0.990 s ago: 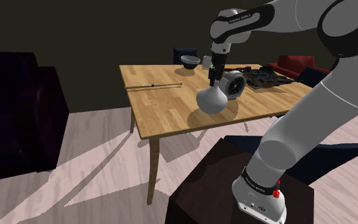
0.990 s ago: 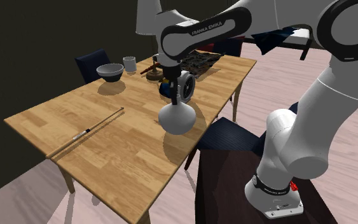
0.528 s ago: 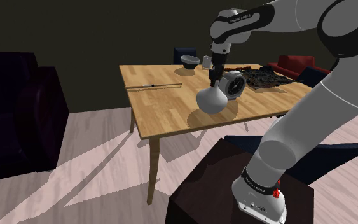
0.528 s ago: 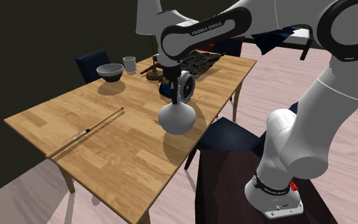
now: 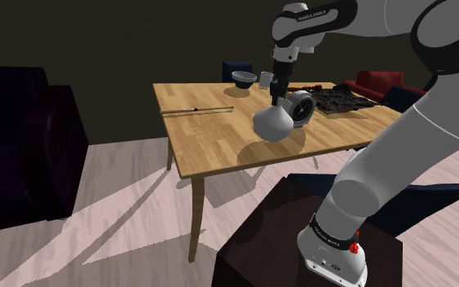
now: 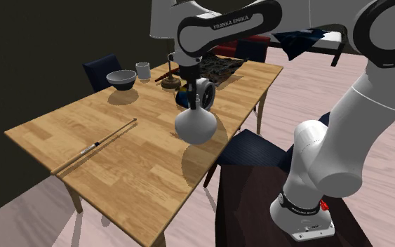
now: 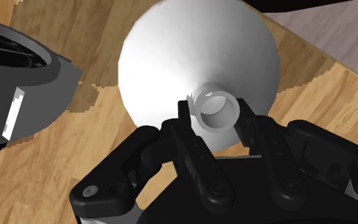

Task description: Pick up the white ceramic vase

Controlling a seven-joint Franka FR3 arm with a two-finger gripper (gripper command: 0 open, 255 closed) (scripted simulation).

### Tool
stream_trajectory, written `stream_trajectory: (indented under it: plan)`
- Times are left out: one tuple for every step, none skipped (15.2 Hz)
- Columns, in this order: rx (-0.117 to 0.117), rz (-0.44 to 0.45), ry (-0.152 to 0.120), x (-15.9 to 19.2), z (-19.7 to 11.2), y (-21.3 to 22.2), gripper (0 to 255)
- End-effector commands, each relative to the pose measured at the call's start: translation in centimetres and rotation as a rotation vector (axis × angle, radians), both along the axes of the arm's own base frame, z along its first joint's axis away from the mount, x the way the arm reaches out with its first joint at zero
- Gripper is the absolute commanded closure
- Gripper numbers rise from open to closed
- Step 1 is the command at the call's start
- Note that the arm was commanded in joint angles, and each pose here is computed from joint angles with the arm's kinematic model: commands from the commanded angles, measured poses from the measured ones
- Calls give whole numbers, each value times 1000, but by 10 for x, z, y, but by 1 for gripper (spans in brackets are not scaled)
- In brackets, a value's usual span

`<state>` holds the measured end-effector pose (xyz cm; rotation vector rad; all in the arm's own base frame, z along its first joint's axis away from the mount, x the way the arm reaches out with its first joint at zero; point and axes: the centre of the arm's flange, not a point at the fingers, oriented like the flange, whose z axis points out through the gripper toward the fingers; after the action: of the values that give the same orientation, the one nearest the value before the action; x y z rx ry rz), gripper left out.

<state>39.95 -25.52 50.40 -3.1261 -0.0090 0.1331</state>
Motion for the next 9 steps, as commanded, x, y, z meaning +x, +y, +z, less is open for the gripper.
stream_trajectory:
  plan:
    - [0, 0, 0, 1, 11, 0, 255]
    - [0, 0, 0, 1, 16, 0, 255]
    - [0, 0, 0, 1, 21, 0, 255]
    - [0, 0, 0, 1, 26, 0, 255]
    - [0, 0, 0, 1, 32, 0, 255]
    - [0, 0, 0, 1, 37, 0, 255]
    - [0, 0, 0, 1, 42, 0, 255]
    - [0, 0, 0, 1, 47, 0, 255]
    - [0, 0, 0, 1, 53, 0, 255]
